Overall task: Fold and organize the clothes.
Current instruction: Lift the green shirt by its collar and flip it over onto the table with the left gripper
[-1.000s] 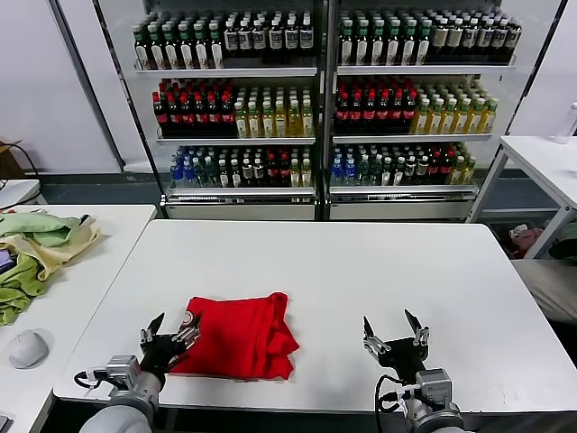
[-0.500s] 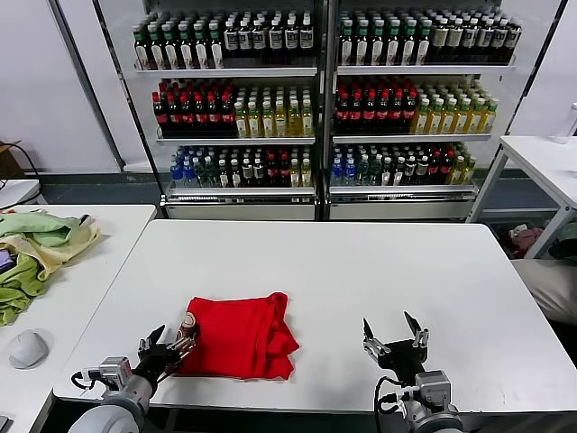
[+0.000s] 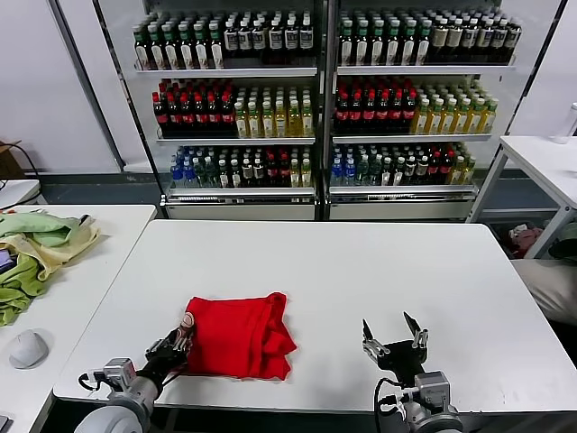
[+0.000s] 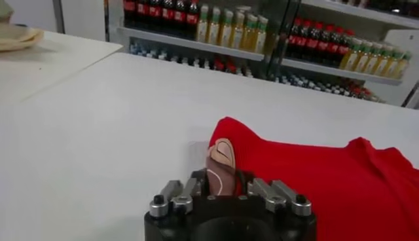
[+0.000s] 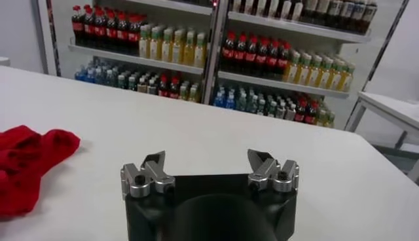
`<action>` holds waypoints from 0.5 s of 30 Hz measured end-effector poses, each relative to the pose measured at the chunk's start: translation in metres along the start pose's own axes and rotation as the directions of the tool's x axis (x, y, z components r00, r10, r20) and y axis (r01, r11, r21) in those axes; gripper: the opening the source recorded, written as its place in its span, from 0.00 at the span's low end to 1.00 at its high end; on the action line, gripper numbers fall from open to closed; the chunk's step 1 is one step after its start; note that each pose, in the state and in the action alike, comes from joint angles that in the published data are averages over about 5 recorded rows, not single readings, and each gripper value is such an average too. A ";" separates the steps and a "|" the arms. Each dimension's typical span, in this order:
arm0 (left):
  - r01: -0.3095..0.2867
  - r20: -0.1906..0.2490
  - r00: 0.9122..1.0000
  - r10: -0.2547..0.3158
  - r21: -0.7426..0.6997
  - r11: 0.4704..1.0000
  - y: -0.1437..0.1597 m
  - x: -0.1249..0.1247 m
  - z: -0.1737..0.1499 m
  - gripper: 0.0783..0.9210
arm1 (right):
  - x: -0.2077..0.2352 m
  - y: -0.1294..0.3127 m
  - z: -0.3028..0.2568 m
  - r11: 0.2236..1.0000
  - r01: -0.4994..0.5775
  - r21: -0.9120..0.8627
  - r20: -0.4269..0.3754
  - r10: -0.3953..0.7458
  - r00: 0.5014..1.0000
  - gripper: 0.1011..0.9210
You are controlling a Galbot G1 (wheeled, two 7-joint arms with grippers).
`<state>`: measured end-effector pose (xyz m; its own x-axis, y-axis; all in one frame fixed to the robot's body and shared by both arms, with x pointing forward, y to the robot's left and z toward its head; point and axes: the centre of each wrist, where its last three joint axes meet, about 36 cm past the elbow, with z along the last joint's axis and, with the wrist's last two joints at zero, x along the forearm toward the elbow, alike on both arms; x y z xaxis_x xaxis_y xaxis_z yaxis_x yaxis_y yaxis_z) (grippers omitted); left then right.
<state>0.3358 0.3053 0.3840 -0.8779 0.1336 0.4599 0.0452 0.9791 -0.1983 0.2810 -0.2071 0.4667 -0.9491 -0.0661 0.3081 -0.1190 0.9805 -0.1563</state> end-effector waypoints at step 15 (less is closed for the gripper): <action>0.025 0.118 0.993 -0.025 0.002 1.000 0.001 0.032 -0.035 0.08 | 0.002 -0.002 -0.006 1.000 -0.003 0.000 0.022 0.003 1.000 0.88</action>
<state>0.3246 0.3163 0.4288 -0.9289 0.0902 0.3593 0.0225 0.9819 -0.1883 0.2817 -0.2084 0.4736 -0.9556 -0.0671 0.2871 -0.1162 0.9806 -0.1576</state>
